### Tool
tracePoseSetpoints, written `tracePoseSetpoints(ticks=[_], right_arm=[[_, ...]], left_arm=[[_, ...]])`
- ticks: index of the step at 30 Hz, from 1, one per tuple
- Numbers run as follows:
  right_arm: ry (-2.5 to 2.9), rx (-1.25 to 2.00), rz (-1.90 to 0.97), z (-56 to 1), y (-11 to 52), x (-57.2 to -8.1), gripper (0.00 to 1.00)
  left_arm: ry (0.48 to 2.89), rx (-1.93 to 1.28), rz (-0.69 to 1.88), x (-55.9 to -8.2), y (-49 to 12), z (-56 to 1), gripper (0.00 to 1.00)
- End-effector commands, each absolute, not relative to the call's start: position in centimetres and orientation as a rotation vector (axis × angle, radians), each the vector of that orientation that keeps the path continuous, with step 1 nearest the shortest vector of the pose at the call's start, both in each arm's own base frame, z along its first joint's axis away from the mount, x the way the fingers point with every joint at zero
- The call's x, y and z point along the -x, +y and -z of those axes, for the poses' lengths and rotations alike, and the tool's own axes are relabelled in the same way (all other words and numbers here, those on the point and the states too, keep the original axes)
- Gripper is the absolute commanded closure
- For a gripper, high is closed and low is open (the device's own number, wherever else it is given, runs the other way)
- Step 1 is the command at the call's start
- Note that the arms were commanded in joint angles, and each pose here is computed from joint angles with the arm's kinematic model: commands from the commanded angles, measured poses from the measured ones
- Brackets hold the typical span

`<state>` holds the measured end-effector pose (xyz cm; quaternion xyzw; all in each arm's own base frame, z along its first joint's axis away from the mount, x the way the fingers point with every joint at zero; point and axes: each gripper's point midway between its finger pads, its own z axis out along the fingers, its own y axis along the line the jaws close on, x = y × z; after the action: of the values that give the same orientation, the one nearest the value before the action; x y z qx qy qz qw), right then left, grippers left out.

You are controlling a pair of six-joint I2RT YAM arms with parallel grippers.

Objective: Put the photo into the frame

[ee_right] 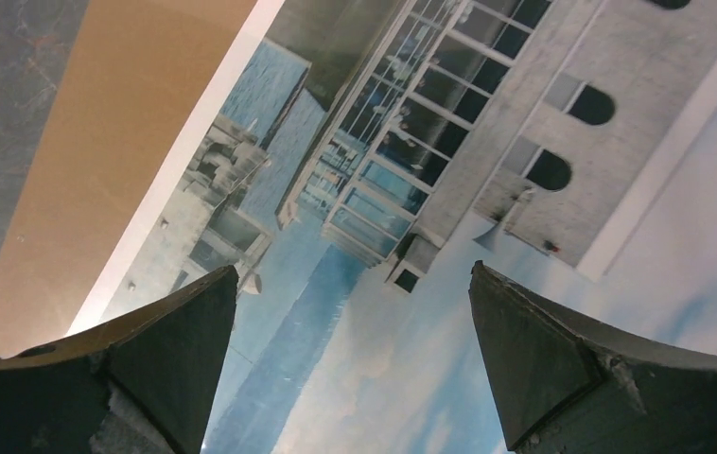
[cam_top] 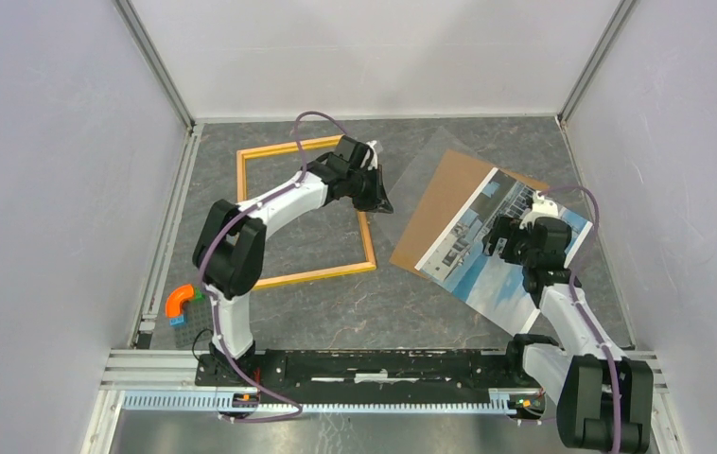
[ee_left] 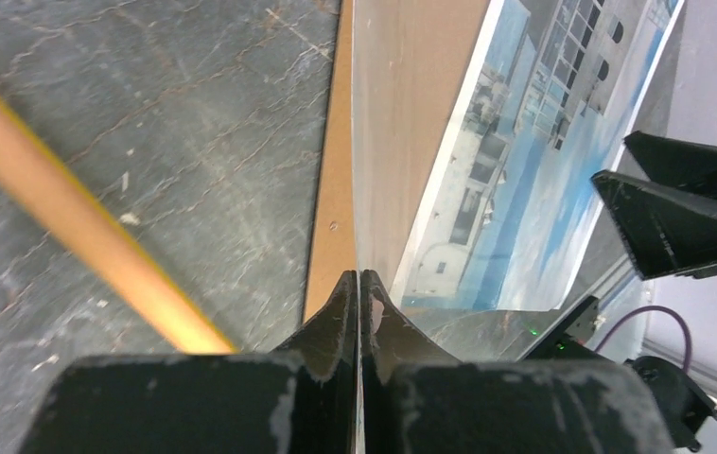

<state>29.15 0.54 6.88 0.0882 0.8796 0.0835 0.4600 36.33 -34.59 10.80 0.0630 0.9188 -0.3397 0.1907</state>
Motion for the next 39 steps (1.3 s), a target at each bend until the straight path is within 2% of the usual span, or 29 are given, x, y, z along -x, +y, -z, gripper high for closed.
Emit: tracePoseSetpoints(ticks=[1,10,18,24,30,39], right_arm=[[2.129,-0.216,-0.090,-7.8,-1.1,-29.0,0.02],[2.122,-0.215,-0.110,-7.8,-0.7,-28.8,0.02],[2.098,-0.200,-0.163,-8.0,0.0,-29.2,0.02],[2.094,-0.186,-0.212,-7.9,0.8,-29.3,0.02],[2.065,-0.098,-0.360,-7.5,3.2,-29.1,0.02],[2.062,0.149,-0.823,-8.5,13.4,-28.5,0.02]], left_arm=[[2.499,-0.249,0.802,-36.2,-32.0,-12.7,0.98],[2.397,-0.135,0.791,-36.8,-26.2,-15.9,0.98],[2.287,0.227,0.758,-37.0,-16.2,-16.9,0.98],[2.227,0.439,0.693,-34.2,-10.3,-16.2,0.98],[2.281,0.427,0.653,-31.6,-8.6,-14.6,0.98],[2.391,0.463,0.747,-30.3,-9.1,-12.3,0.98]])
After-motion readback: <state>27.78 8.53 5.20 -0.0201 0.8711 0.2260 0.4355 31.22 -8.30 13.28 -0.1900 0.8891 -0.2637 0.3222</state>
